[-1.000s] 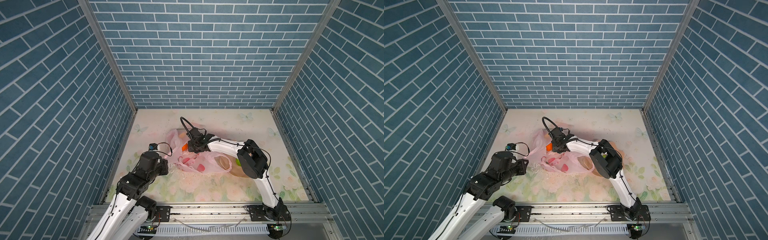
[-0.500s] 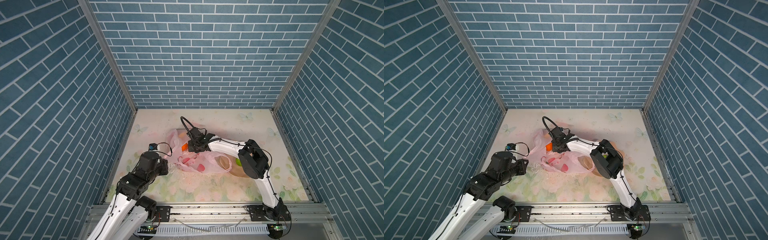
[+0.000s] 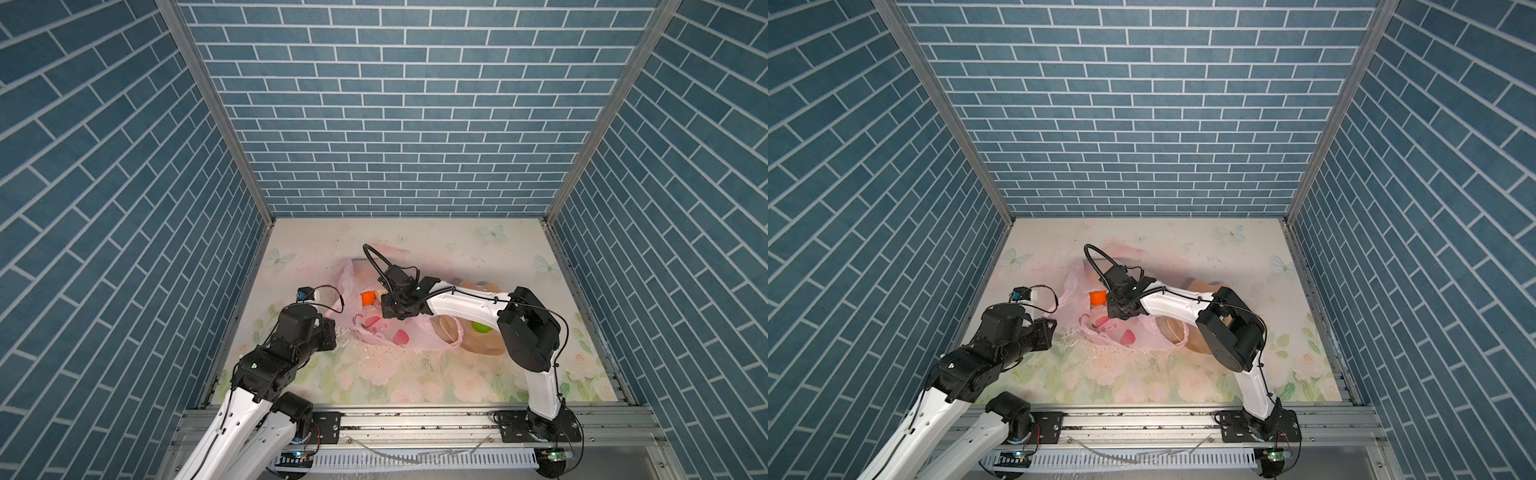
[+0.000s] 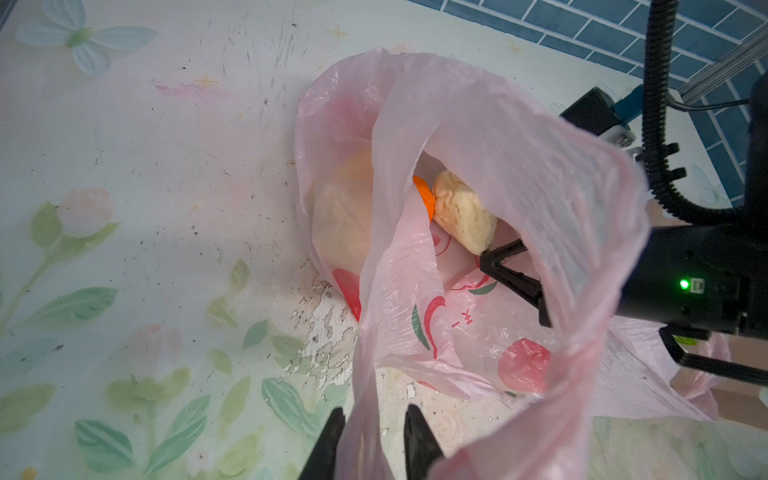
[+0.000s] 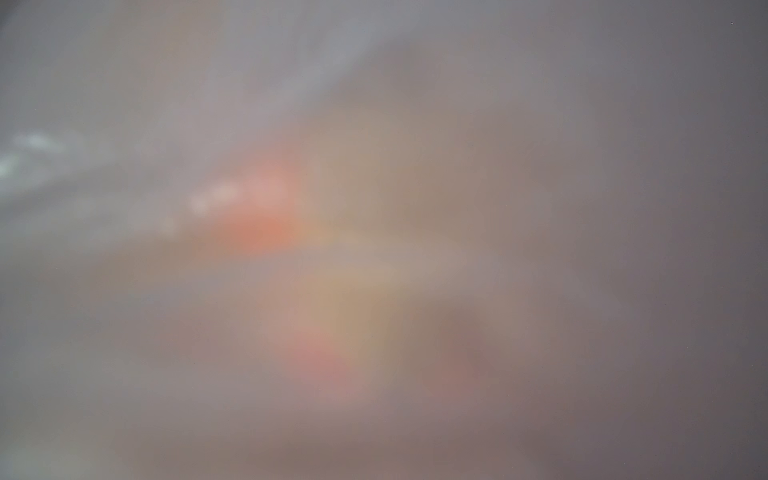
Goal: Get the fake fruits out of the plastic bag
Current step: 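Reach the right gripper into the bag and grasp the cream-coloured fruit, then lift the cream-coloured fruit out of the bag toward the peach bowl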
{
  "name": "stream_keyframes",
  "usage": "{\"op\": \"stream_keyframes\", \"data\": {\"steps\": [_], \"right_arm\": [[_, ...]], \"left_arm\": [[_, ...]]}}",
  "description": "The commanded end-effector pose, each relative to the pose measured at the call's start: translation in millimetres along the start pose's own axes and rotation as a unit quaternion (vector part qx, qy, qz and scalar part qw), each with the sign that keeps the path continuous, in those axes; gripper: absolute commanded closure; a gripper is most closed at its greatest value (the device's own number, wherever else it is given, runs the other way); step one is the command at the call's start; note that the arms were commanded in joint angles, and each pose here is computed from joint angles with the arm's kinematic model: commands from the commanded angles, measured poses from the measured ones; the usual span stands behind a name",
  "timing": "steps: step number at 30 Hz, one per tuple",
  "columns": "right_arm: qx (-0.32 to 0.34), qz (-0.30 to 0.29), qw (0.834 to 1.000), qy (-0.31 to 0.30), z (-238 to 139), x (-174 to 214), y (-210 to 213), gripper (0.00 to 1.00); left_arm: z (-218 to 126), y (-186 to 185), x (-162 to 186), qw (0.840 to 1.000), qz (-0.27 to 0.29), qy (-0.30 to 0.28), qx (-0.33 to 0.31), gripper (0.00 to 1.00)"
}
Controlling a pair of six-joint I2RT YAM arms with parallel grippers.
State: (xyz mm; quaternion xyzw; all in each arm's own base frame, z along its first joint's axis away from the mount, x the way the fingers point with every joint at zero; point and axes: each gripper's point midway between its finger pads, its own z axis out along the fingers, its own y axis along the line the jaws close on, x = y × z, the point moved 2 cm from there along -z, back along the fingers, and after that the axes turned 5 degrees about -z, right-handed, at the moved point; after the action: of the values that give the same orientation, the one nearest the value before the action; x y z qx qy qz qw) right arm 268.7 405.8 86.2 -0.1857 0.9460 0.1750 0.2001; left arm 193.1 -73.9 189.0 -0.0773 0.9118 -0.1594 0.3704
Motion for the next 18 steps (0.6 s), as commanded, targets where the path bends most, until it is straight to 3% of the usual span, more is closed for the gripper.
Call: {"op": "stream_keyframes", "data": {"steps": [1,18], "right_arm": [[0.001,0.015,1.0,-0.001,-18,6,-2,1.0],[-0.002,0.022,0.999,0.039,6,31,-3,0.98]], "left_arm": [[1,2,1,1.0,-0.002,-0.001,-0.003,0.73],[0,3,1,1.0,-0.002,-0.003,-0.004,0.73]]}}
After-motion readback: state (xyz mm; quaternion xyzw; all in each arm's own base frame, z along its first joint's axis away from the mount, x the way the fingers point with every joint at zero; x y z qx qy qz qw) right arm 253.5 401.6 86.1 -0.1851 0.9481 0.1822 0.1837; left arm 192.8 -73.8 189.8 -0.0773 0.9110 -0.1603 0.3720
